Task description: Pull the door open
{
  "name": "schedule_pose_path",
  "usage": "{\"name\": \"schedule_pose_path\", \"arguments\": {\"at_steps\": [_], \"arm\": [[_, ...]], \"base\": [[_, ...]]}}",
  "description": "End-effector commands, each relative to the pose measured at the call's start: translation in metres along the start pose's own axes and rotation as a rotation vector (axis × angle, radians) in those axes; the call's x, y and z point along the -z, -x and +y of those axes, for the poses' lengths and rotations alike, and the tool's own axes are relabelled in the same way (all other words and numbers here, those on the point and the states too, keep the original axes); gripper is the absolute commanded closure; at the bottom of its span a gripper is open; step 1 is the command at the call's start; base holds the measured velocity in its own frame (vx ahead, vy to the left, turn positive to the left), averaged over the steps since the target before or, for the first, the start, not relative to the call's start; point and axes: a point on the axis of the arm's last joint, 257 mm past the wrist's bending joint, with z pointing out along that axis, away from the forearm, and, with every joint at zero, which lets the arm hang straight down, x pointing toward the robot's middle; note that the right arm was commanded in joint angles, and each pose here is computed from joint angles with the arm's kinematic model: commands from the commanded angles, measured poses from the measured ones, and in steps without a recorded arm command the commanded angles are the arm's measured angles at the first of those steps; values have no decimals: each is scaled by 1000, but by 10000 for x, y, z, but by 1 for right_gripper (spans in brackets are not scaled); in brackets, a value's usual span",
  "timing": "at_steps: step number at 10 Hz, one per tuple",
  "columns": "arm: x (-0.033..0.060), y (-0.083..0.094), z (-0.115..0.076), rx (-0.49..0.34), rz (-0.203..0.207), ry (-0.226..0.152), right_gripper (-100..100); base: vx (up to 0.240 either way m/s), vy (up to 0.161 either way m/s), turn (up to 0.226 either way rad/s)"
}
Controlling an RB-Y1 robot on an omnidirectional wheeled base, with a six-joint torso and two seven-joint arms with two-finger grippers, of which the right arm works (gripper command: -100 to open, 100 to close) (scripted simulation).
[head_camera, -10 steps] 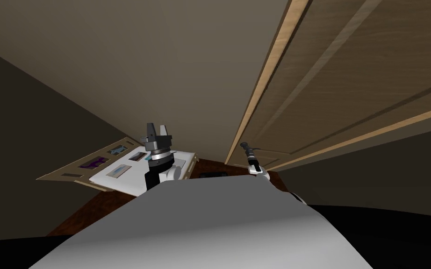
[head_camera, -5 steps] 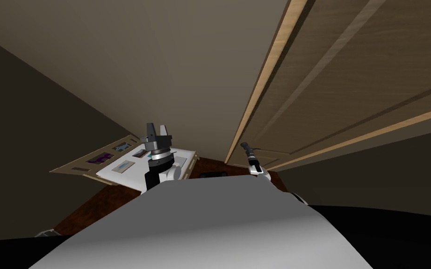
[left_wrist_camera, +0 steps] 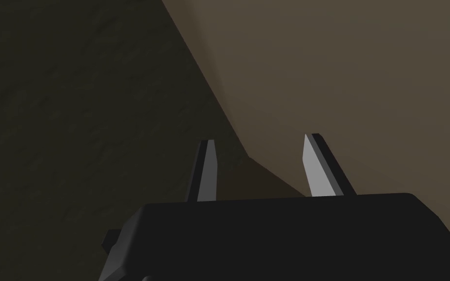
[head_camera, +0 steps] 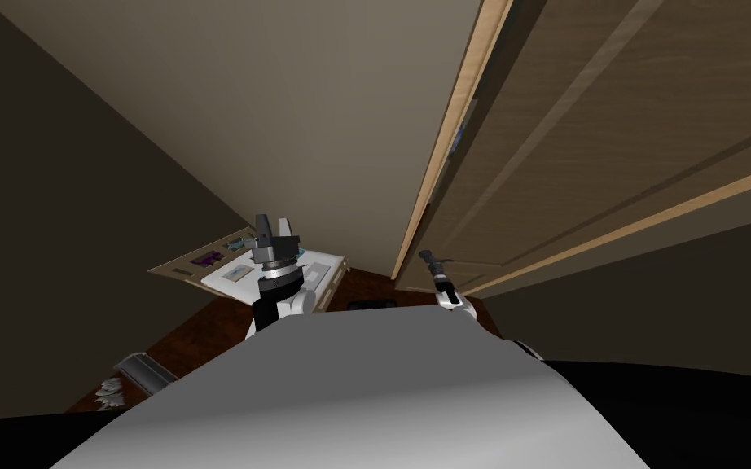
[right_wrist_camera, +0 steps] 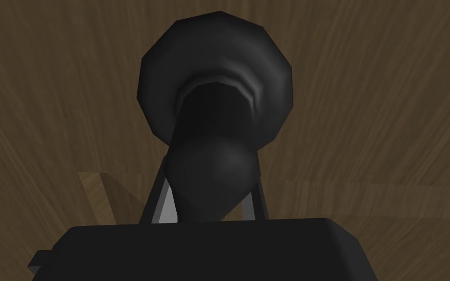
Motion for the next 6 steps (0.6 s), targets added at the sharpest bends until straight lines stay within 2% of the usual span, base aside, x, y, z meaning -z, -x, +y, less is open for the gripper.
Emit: {"name": "schedule_pose_path", "arguments": {"at_steps": [1, 3, 4, 5, 6], "arm": [[34, -10, 26, 0, 22, 8, 100], [87, -30, 30, -1, 50, 9, 100], [71, -34, 13, -2, 42, 5, 100], [182, -24, -3, -3, 67, 7, 100], [206, -19, -1, -2, 72, 9, 100]], "base": [[-211, -56, 109], [-225, -65, 110], [-90, -19, 20], [-173, -46, 155], [-211, -75, 141]]}}
